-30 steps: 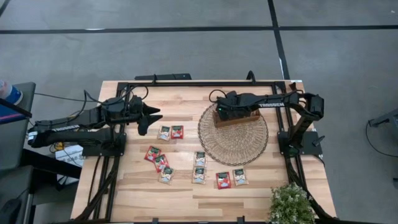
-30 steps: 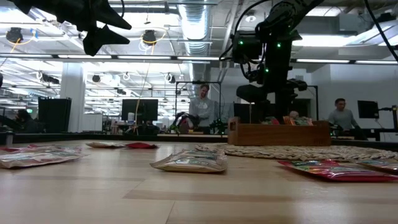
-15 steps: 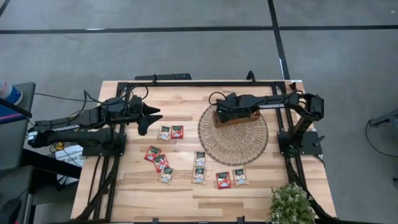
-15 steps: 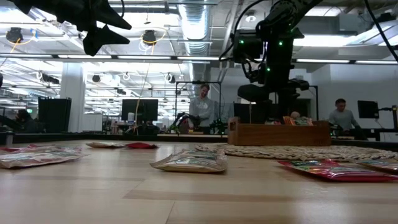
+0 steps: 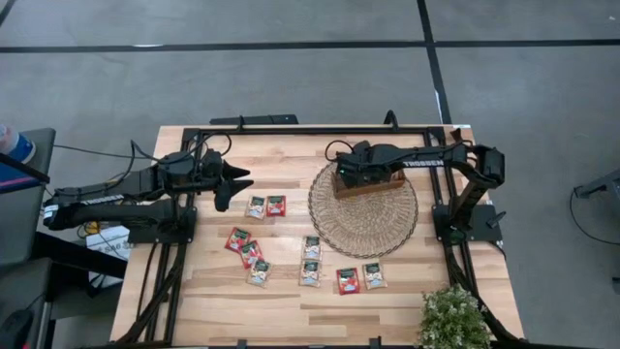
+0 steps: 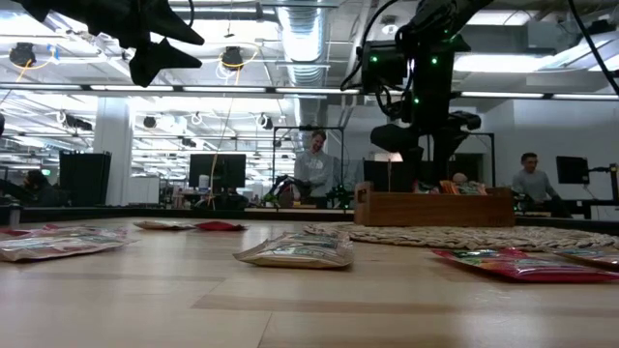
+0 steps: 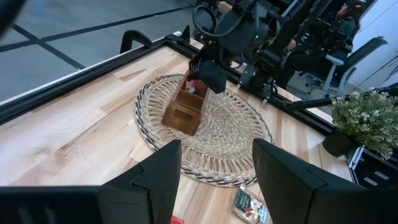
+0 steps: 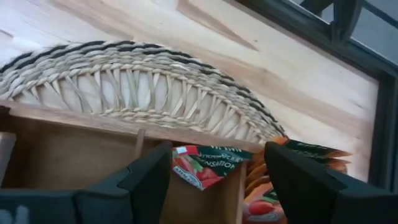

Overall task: Pick & Place Tea
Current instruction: Put the red tea pack into the middle compartment of the brown organizer

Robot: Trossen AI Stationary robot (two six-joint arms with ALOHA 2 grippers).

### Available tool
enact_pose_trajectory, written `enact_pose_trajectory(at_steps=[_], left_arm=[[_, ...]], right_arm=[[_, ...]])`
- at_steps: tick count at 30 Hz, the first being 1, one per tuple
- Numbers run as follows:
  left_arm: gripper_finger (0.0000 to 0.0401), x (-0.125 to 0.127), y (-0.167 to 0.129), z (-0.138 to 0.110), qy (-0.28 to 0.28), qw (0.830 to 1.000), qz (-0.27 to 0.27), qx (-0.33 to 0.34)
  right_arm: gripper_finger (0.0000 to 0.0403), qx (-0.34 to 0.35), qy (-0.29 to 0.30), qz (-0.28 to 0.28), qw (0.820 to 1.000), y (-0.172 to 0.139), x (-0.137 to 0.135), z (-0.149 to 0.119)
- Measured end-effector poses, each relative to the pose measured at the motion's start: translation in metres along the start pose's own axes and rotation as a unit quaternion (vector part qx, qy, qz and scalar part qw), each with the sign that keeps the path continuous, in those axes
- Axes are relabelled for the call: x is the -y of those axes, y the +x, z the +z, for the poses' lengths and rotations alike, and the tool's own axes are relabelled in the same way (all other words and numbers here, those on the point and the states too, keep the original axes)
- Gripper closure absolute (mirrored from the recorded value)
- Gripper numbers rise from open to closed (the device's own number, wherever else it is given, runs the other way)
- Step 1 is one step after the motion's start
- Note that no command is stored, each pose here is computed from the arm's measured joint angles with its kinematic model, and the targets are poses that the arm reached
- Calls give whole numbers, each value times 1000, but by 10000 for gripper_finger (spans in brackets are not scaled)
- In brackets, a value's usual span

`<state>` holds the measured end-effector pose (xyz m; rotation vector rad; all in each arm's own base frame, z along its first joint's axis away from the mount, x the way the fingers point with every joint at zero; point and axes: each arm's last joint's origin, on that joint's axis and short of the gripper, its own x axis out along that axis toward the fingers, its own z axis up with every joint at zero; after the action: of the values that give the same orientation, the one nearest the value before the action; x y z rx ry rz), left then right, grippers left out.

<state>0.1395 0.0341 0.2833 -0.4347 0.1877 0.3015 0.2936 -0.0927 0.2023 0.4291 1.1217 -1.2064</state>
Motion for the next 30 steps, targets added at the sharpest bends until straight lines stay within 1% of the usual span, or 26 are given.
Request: enact_pose_trajectory(at_steps=[3, 8, 22, 26, 28, 30], left_arm=[[210, 0, 0, 0, 0, 1000, 0, 0], [210, 0, 0, 0, 0, 1000, -1, 0], [210, 0, 0, 0, 2, 1000, 0, 0], [210, 0, 0, 0, 2, 1000, 0, 0], [210, 0, 0, 0, 2, 1000, -1, 0], [210, 0, 0, 0, 2, 1000, 0, 0]], right_arm=[[153, -15, -5, 5, 1000, -5, 1, 1], [153, -69, -25, 46, 996, -12, -6, -9], [153, -87, -30, 40, 995, -22, -12, -23], [153, -75, -31, 47, 996, -34, -16, -22], [153, -49, -34, 41, 997, -45, -17, -18], [153, -6, -30, 20, 999, -63, -12, -12]])
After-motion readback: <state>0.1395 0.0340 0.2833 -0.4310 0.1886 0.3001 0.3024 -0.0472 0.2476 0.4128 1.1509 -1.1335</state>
